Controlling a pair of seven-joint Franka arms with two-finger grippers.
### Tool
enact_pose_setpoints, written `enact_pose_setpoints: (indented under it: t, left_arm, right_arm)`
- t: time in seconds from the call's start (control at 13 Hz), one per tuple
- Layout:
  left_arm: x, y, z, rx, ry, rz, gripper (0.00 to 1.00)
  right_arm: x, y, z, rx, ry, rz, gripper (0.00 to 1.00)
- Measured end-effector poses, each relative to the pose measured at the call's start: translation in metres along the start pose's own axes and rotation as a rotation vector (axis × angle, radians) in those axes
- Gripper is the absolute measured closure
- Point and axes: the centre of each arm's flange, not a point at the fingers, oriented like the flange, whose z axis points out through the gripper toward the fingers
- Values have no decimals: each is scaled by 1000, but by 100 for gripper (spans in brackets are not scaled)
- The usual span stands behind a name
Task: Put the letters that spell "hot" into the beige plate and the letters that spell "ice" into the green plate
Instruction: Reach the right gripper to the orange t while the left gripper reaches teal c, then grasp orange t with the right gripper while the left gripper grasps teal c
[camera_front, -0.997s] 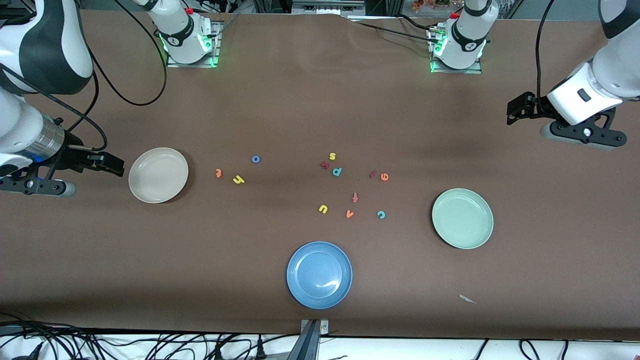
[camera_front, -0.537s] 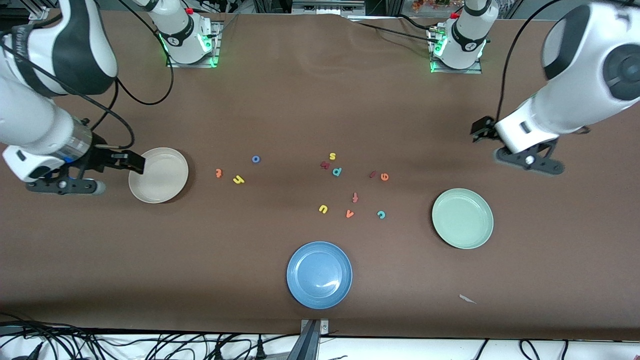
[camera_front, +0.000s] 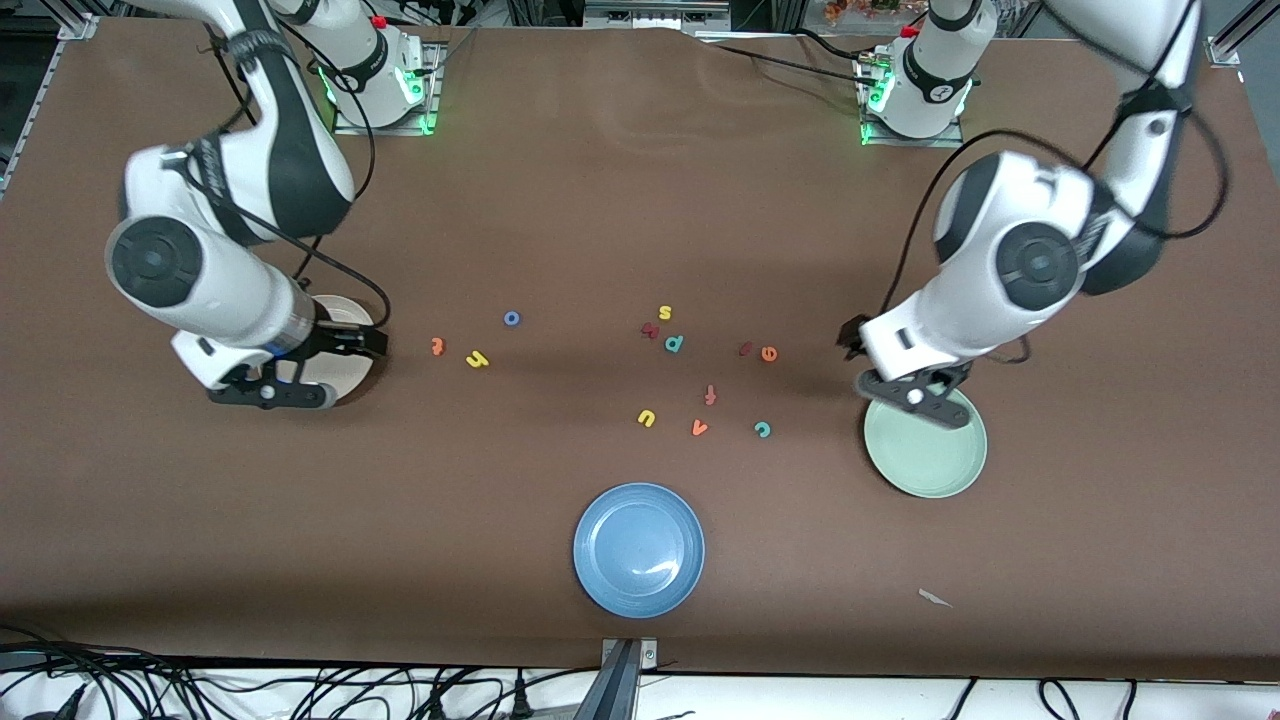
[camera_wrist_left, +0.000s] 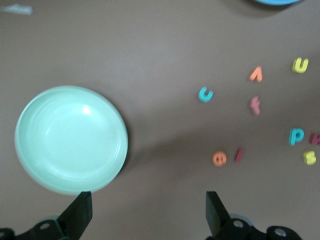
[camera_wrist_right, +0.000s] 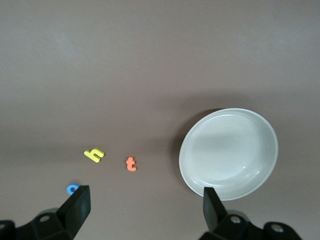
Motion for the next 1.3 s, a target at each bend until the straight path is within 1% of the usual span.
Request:
enact_pose_setpoints:
  t: [0.15,0.31,0.46,0.54,0.61,0.69,0.77,0.84,0.92,1.0,1.07,1.15,1.23,1.3]
  left_arm:
    - [18,19,33,-10,57,32,0]
    - [30,30,65,-18,105,61,0]
    - [39,34,91,-17,149,121,0]
    - [43,35,104,-12,166,158,0]
    - [44,36,117,1,172,196,0]
    - [45,40,129,20,171,229,2]
    - [46,44,141,32,170,251,4]
    - [47,48,151,37,178,266,6]
    - [48,51,159,39,192,275,6]
    - [48,52,168,38,200,282,7]
    - [48,54,177,35,199,289,7]
    - [47,57,185,33,196,294,9]
    - [46,60,192,31,190,297,9]
    - [45,61,200,28,180,300,18]
  right_arm:
    - [-3,-12,44,0,-18,-21,0]
    - [-14,-33,91,5,-39,-59,0]
    - [-27,-49,132,8,-62,-91,1]
    - [-31,-52,149,10,-64,-98,1]
    - [-35,-52,164,12,-62,-99,7]
    - [-39,-51,176,15,-59,-99,7]
    - [-42,-50,186,17,-56,-99,12]
    - [-46,-49,193,19,-53,-99,12]
    - [-48,-49,199,19,-55,-99,22]
    - [-51,-48,203,18,-58,-98,36]
    - [-52,-47,205,18,-59,-98,42]
    - [-52,-46,206,18,-58,-97,44]
    - [-52,-47,207,20,-52,-97,52]
    - [-51,-47,208,24,-43,-97,54]
